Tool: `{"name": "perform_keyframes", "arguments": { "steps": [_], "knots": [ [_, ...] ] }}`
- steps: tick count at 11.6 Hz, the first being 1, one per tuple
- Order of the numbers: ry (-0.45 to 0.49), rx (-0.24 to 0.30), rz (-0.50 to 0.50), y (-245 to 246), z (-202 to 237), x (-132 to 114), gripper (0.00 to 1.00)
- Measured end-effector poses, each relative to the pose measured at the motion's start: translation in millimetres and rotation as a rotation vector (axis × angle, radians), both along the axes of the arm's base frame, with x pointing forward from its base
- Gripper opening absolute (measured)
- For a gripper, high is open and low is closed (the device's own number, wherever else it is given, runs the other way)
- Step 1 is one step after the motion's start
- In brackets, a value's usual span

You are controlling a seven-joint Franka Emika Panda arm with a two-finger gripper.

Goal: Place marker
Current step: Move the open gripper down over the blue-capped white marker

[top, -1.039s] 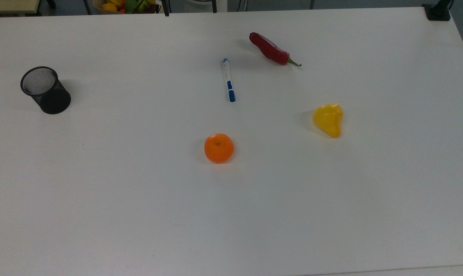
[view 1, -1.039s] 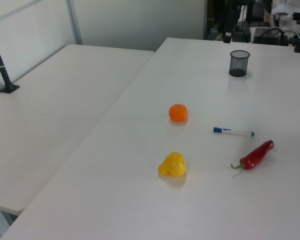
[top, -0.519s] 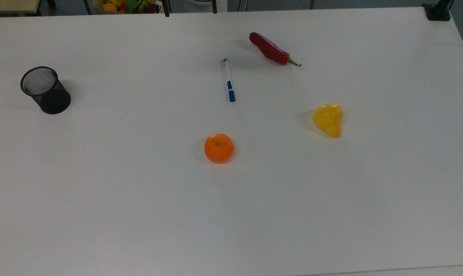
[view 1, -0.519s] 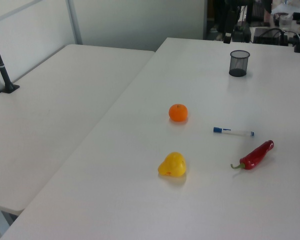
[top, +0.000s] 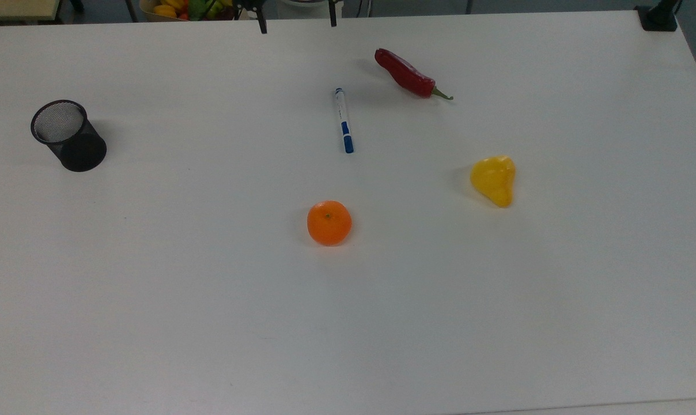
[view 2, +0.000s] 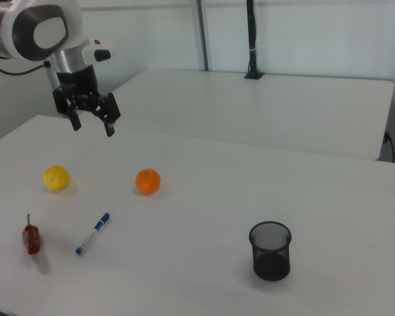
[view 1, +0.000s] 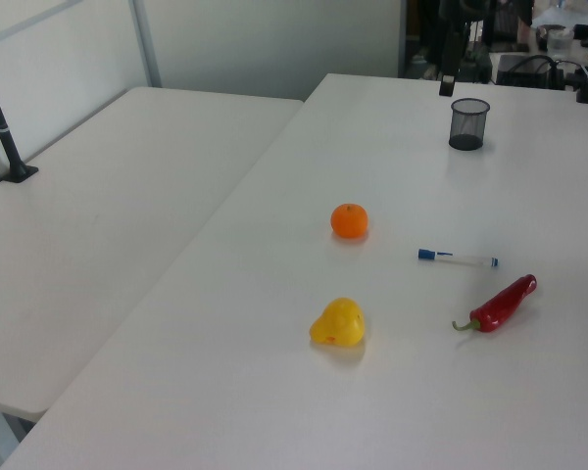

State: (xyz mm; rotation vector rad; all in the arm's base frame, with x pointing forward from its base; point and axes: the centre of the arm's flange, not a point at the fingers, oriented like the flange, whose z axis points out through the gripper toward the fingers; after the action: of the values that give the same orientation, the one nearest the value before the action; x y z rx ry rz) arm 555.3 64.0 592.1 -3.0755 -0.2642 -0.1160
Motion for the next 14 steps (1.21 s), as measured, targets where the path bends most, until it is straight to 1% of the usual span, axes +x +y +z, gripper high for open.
{"name": "perform_keyframes", "arguments": {
  "steps": [2, 5, 7, 9, 11, 14],
  "knots": [
    [0.058, -0.019, 0.041, 21.0, -31.0, 1.0, 1.00],
    [0.153, -0.084, 0.104, 49.0, -97.5, 10.5, 1.00],
    [0.169, -0.109, 0.127, 57.5, -140.1, 15.1, 1.00],
    [0.187, -0.117, 0.134, 57.9, -176.7, 12.1, 1.00],
    [0.191, -0.117, 0.131, 57.5, -200.1, 7.5, 1.00],
    [0.167, -0.113, 0.084, 60.7, -233.6, 6.8, 1.00]
  ]
}}
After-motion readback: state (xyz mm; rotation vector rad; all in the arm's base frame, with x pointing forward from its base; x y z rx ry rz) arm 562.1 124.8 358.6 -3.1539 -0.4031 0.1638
